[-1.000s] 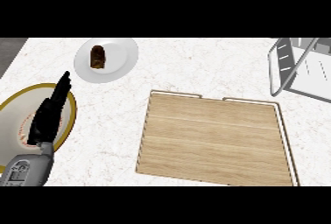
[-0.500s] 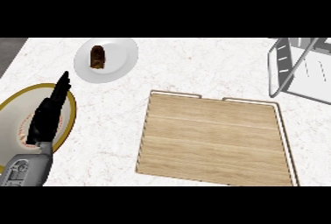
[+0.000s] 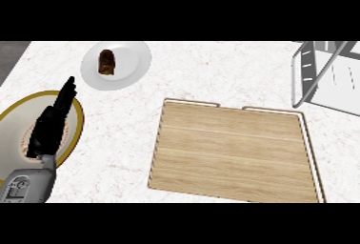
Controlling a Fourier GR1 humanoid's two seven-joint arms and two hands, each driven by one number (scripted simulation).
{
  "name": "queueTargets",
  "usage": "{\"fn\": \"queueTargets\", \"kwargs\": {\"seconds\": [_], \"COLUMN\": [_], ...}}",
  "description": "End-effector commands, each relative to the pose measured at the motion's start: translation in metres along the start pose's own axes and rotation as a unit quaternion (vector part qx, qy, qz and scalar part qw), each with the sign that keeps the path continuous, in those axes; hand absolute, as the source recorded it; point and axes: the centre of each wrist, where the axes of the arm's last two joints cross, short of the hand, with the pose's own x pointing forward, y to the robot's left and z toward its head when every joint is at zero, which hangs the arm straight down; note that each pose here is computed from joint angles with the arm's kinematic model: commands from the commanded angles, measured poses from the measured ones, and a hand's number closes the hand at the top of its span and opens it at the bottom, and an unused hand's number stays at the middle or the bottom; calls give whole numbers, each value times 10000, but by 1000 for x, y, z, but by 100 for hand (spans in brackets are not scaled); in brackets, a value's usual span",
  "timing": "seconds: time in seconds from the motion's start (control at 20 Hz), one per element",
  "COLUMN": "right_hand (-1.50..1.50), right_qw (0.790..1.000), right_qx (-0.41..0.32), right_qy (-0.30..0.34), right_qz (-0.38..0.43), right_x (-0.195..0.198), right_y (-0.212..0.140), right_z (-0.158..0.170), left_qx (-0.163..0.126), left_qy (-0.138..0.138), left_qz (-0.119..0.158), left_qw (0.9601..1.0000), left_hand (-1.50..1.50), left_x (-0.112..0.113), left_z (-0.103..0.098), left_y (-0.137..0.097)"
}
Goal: Pick the squash from the tray and place it in the tiered basket
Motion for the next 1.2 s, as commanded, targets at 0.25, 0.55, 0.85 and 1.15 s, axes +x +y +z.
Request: {"fn": "queueTargets", "kwargs": {"seconds": [0.25, 0.55, 0.85, 1.15], "right_hand": [-150, -150, -150, -150], "right_qw": [9921, 9844, 9814, 9781], "right_qx": [-1012, -999, -742, -713], "right_qy": [-88, 675, 890, 594], "right_qz": [-742, -1281, -1531, -1864], "right_x": [-12, -42, -97, -167], "right_y": [-54, -111, -159, -192], "right_z": [0, 6, 27, 60], "left_qx": [102, 119, 120, 317], "left_qy": [34, 13, 88, 207], "left_qz": [-25, -41, -29, -9], "left_qw": [9999, 9999, 9999, 9993], "left_hand": [0, 0, 0, 0], "left_x": [-3, -12, -9, -15], "left_z": [-5, 10, 4, 6], "left_y": [-4, 2, 13, 21]}}
